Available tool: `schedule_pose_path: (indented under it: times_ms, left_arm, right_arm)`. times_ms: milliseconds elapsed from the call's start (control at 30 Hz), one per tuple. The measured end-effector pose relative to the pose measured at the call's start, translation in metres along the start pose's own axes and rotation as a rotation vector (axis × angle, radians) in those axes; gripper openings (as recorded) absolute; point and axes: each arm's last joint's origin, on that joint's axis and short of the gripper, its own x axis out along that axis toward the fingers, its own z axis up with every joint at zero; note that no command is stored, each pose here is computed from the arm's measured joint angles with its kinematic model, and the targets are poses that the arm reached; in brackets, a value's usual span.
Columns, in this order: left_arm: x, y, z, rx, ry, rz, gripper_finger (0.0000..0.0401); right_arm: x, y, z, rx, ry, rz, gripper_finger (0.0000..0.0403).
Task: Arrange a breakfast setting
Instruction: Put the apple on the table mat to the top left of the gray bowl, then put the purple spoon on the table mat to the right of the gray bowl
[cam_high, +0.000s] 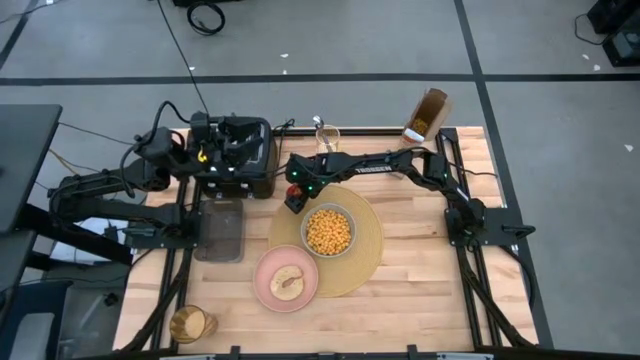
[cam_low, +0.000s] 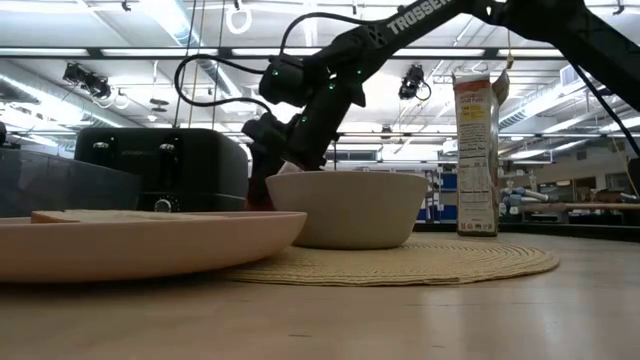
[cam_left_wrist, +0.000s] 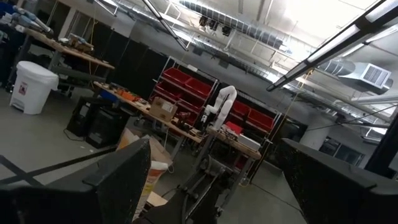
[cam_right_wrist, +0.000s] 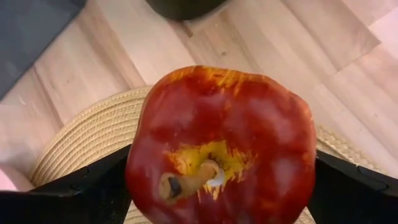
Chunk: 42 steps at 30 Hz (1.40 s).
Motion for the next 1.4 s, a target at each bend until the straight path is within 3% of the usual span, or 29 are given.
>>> schedule_pose_path:
  times_ms: [400,767,967,1167,1400]
  left_arm:
    - [0.0,0.001,-0.001,0.003,0.014,0.007,0.0357]
    - [0.0,0.002,-0.003,0.006,0.032,0.016,0.0357]
    - [0.0,0.001,-0.003,0.005,0.034,0.014,0.0357]
    - [-0.001,-0.002,-0.005,0.0,0.047,-0.004,0.0357]
    - [-0.001,-0.006,-0.007,-0.006,0.057,-0.023,0.0357]
  right_arm:
    - [-0.009,0.001,0.0,0.005,0.01,0.006,0.0395]
    - [-0.039,0.002,0.006,0.008,-0.013,-0.005,0.0395]
    - [-0.075,0.004,0.009,-0.019,-0.041,0.0,0.0395]
    - [-0.139,0.0,0.017,-0.062,-0.149,0.015,0.0395]
    - [-0.201,-0.041,0.035,-0.023,-0.393,-0.256,0.0362]
